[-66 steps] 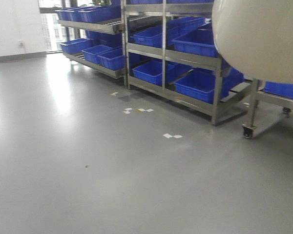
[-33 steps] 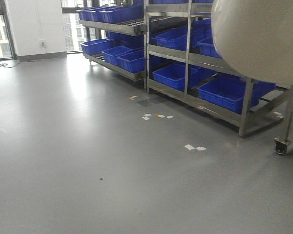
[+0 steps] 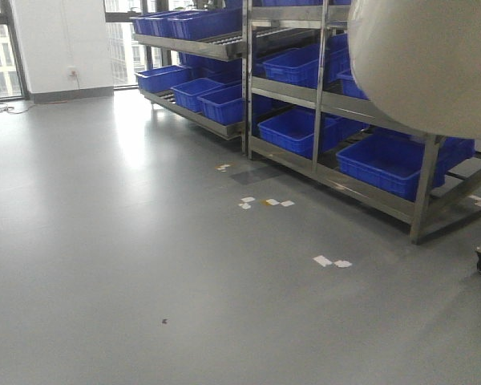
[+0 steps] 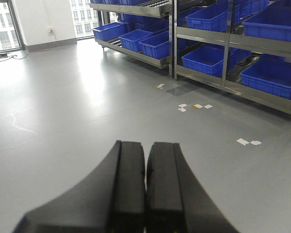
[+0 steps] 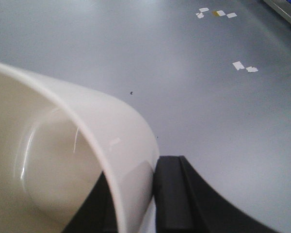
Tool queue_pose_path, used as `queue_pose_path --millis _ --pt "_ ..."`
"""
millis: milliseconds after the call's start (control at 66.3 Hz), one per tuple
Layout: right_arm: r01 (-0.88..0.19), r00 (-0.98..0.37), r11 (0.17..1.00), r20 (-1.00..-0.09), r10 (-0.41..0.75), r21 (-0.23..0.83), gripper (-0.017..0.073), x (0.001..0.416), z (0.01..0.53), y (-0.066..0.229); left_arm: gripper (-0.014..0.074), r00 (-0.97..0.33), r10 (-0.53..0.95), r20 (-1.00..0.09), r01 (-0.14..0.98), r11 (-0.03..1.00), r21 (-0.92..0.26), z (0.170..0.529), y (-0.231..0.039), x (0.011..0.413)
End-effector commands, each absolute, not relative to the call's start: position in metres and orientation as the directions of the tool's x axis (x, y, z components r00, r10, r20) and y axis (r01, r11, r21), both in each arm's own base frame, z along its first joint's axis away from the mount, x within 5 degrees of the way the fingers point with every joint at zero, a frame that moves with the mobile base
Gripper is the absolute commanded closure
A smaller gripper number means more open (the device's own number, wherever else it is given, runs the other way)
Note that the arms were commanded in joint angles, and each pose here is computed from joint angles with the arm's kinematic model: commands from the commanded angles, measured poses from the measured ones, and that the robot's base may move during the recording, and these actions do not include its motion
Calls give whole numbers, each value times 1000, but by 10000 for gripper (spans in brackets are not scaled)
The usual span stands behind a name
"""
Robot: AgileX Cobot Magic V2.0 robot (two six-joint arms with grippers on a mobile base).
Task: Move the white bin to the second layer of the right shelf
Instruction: 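Keep holding the bin in the right gripper while turning past the crate racks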
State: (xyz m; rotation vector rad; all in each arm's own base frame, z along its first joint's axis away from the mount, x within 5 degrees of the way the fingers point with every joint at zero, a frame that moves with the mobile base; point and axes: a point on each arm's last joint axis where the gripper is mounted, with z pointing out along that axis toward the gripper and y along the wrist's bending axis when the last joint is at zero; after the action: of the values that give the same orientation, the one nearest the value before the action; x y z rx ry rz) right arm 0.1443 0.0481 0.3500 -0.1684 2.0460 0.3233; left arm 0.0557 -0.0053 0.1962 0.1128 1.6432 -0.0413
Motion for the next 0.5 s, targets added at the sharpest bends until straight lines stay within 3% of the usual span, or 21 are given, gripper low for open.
queue_pose_path --millis 0,483 --pt "-270 -354 950 -934 55 159 507 145 370 48 509 -20 41 -999 102 994 38 192 -6 57" --pt "-270 -354 950 -934 55 159 507 145 370 48 509 -20 41 -999 102 994 38 192 -6 57"
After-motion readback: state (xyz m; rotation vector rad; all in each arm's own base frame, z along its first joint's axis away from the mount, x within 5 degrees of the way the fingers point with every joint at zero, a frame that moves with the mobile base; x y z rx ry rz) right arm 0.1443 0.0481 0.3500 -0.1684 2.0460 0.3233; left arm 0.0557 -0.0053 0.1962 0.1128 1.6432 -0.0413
